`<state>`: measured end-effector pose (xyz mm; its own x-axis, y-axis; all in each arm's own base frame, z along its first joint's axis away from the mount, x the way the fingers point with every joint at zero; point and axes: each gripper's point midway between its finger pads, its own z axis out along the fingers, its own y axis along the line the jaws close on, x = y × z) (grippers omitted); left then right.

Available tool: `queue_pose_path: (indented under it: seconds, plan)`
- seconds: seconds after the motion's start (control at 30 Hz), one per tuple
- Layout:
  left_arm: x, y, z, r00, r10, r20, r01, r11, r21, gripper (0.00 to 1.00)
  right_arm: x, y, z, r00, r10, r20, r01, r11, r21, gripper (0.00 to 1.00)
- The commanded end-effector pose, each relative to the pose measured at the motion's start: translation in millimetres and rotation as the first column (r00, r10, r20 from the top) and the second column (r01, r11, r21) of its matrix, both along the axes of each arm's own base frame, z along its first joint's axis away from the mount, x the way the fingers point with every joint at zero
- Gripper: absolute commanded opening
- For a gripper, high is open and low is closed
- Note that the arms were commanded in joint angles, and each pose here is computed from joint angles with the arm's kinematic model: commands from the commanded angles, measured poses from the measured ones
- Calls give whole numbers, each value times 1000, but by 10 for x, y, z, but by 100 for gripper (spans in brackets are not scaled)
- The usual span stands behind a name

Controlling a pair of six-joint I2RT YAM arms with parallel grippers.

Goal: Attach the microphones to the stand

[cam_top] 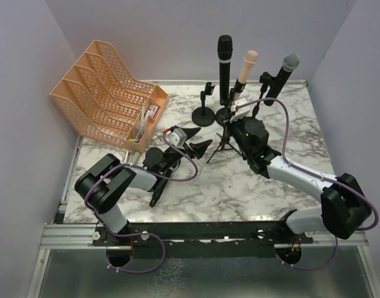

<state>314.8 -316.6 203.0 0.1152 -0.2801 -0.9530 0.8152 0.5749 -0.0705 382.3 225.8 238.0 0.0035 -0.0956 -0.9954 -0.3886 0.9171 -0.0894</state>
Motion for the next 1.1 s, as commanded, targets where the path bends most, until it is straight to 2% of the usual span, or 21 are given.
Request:
queue_pose_path:
  seconds: [0.0,0.13,0.3,0.4,0.5,0.57,0.73,0.87,1.07]
  plan:
    - [46,135,110,996,68,-60,-69,997,-17,68,158,-265,93,992,-101,70,103,994,-32,1]
    - [162,241,149,974,146,-174,-157,986,-51,68,229,-402,-17,988,-146,43,147,989,-28,1]
    - [207,260,143,960,170,-222,-183,982,-38,69,291,-494,-121,985,-174,-5,173,985,-22,1]
    - [289,339,146,937,229,-262,-248,968,-38,69,322,-550,-200,976,-212,-43,210,977,-41,17]
    - [364,478,129,873,291,-392,-348,934,-81,69,286,-495,-228,982,-176,-66,174,984,-42,34]
    - [360,524,64,848,312,-429,-370,927,-57,69,247,-432,-231,986,-139,-90,136,990,-38,42]
    - [431,610,-31,808,390,-441,-415,909,42,71,147,-330,-62,990,-76,-121,80,996,28,57]
    - [681,547,34,779,381,-498,-402,913,69,72,63,-316,56,985,-61,-163,74,995,74,67]
    - [1268,304,156,826,309,-472,-307,948,83,73,-155,-296,157,981,3,-192,19,993,116,71]
